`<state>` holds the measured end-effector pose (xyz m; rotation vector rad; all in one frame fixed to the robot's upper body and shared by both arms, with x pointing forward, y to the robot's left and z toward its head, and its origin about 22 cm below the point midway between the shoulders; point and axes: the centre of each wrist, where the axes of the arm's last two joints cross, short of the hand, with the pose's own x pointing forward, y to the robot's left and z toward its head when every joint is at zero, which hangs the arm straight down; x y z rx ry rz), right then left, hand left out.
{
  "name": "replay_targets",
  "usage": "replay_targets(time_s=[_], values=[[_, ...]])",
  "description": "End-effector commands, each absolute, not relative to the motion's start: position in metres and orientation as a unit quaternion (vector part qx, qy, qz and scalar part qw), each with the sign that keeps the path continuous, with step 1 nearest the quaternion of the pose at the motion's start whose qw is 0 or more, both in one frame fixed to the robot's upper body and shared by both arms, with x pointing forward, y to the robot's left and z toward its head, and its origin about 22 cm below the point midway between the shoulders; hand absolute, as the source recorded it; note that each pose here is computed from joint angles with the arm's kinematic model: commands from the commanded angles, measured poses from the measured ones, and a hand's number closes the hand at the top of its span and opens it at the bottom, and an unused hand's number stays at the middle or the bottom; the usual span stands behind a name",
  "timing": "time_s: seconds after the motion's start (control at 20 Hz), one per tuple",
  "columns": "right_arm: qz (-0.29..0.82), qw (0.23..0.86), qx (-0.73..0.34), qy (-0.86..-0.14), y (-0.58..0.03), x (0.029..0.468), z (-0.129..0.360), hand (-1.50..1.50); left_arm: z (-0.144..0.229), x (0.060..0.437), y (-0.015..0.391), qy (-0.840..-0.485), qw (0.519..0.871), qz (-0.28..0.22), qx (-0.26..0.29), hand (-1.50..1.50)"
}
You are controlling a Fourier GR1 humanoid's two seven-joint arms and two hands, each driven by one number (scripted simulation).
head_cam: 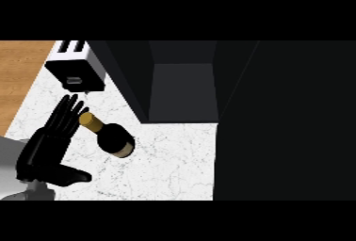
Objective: Pick up the wine, place it into the cabinet and close the cabinet
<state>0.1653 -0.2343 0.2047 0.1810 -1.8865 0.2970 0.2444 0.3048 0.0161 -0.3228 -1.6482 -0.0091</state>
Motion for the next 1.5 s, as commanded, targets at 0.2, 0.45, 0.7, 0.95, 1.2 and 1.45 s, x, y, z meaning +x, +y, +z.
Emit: replay_targets(time_s=[0.2,0.45,0.7,0.95,1.2,1.45], values=[[0.127,0.546,0.112,-0.82,-0.23,0.128,0.217,-1.5,-0.03,0.254,0.313,-0.721,0.674,-0.011,-0.156,-1.5],[0.129,0.547,0.113,-0.819,-0.234,0.121,0.221,-1.5,-0.032,0.25,0.309,-0.718,0.675,-0.017,-0.169,-1.5],[0.124,0.549,0.118,-0.818,-0.237,0.132,0.212,-1.5,-0.05,0.26,0.313,-0.72,0.674,-0.012,-0.166,-1.5],[0.12,0.549,0.114,-0.819,-0.228,0.123,0.21,-1.5,-0.068,0.255,0.305,-0.717,0.676,-0.016,-0.166,-1.5],[0.127,0.551,0.111,-0.818,-0.232,0.128,0.215,-1.5,-0.063,0.279,0.313,-0.714,0.679,-0.016,-0.17,-1.5],[0.143,0.547,0.115,-0.817,-0.23,0.132,0.223,-1.5,-0.08,0.275,0.295,-0.715,0.679,-0.022,-0.164,-1.5]])
